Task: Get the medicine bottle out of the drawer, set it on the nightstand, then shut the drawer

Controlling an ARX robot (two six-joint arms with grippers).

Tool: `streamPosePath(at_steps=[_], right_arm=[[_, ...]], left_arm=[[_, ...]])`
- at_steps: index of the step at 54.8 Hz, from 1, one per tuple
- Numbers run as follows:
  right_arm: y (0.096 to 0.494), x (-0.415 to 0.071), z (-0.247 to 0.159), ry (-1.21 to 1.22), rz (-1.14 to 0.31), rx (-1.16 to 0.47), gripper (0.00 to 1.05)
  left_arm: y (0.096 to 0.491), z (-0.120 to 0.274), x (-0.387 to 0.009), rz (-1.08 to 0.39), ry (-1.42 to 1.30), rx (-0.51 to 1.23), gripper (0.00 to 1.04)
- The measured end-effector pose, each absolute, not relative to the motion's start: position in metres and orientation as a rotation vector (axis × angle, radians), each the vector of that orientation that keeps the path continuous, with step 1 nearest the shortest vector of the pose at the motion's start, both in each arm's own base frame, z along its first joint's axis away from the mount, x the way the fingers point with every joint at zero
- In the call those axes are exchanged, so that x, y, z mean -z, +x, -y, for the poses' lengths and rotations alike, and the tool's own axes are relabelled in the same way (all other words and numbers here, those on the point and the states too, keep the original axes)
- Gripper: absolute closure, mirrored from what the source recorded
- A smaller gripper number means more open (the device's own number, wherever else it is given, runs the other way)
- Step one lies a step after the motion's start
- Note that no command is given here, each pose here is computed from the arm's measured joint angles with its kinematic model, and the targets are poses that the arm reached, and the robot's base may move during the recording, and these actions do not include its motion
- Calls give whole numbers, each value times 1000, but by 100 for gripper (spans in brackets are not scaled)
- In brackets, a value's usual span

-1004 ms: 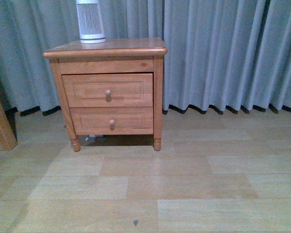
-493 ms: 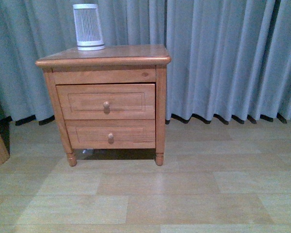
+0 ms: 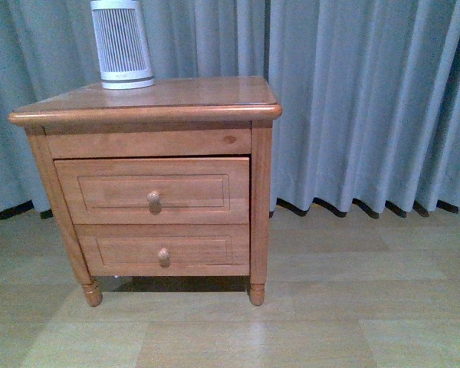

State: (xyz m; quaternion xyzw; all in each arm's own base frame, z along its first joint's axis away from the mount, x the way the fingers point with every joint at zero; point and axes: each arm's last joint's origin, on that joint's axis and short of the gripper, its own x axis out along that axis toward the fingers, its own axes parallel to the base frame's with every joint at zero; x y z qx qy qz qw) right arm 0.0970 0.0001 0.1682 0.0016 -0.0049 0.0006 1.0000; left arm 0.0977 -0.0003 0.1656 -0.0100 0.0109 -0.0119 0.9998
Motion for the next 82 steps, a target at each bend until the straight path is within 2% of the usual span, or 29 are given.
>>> streamPosePath(at_steps=[2, 4, 6, 16, 26, 36, 49, 56, 66, 82], right_arm=[[97, -168, 0, 3, 10, -2, 7], [97, -168, 0, 3, 10, -3, 7], [97, -168, 0, 3, 10, -3, 7], [97, -168, 0, 3, 10, -2, 7], [97, -168, 0, 3, 10, -2, 7], [97, -168, 0, 3, 10, -2, 7], [97, -168, 0, 3, 10, -2, 7], [97, -168, 0, 3, 10, -2, 7], [97, -168, 0, 3, 10, -2, 7], [97, -168, 0, 3, 10, -2, 7]], left_arm=[[98, 1, -166, -113, -62, 80, 6], [104, 3, -170, -295, -171, 160, 6], [113, 5, -177, -340, -221, 185, 6], [189, 18, -242, -191, -225, 268, 6], [281, 36, -262, -132, -187, 291, 6], [370, 58, -230, -179, -128, 252, 6], [446, 77, -160, -299, -84, 184, 6], [474, 82, -128, -339, -72, 150, 6], [506, 85, -104, -334, -65, 115, 6], [529, 88, -78, -337, -60, 104, 6]])
